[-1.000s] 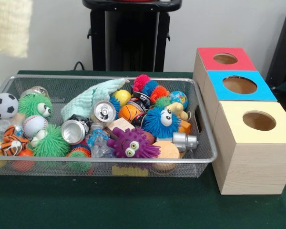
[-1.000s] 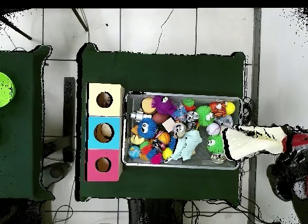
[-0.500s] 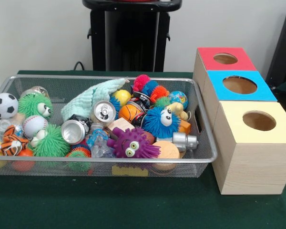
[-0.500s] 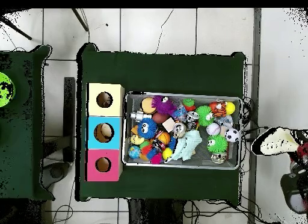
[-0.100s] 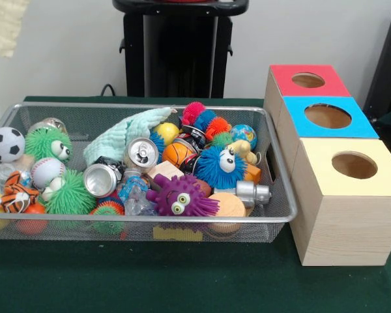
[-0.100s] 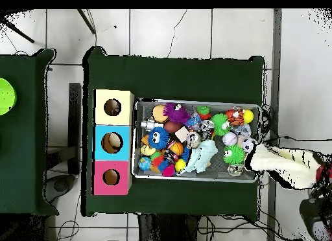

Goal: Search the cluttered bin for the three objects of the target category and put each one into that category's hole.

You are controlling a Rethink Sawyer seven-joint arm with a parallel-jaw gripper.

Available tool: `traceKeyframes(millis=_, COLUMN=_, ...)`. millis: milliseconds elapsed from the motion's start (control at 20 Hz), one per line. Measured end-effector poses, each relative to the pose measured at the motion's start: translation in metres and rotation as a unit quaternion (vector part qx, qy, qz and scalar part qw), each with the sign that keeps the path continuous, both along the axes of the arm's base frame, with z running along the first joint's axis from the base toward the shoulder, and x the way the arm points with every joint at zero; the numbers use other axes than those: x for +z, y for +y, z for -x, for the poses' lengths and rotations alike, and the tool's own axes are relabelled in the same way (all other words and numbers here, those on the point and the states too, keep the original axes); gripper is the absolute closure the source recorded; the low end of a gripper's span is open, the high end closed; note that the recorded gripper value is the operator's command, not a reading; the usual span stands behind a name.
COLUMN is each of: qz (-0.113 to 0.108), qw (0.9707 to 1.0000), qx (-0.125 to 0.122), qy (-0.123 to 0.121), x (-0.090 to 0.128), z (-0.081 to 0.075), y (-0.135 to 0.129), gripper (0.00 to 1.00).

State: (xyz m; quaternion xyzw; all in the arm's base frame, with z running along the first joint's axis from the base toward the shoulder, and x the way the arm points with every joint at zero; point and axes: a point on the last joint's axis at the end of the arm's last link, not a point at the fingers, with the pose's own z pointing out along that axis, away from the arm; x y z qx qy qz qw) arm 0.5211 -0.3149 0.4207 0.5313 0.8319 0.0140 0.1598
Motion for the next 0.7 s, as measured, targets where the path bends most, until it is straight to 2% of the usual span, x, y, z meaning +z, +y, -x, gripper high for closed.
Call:
traceKeyframes(millis=200, qz=-0.019, qw=0.9996, qx=0.001, qy=0.019, x=0.000, z=0.007, y=0.005, gripper=1.00)
traceKeyframes(millis=400, qz=-0.012, qw=0.9998, qx=0.002, qy=0.016, x=0.006, z=0.007, y=0.012, gripper=1.00)
traceKeyframes(millis=700, qz=-0.002, qw=1.0000, qx=0.005, qy=-0.003, x=0.013, z=-0.002, y=0.023, gripper=1.00)
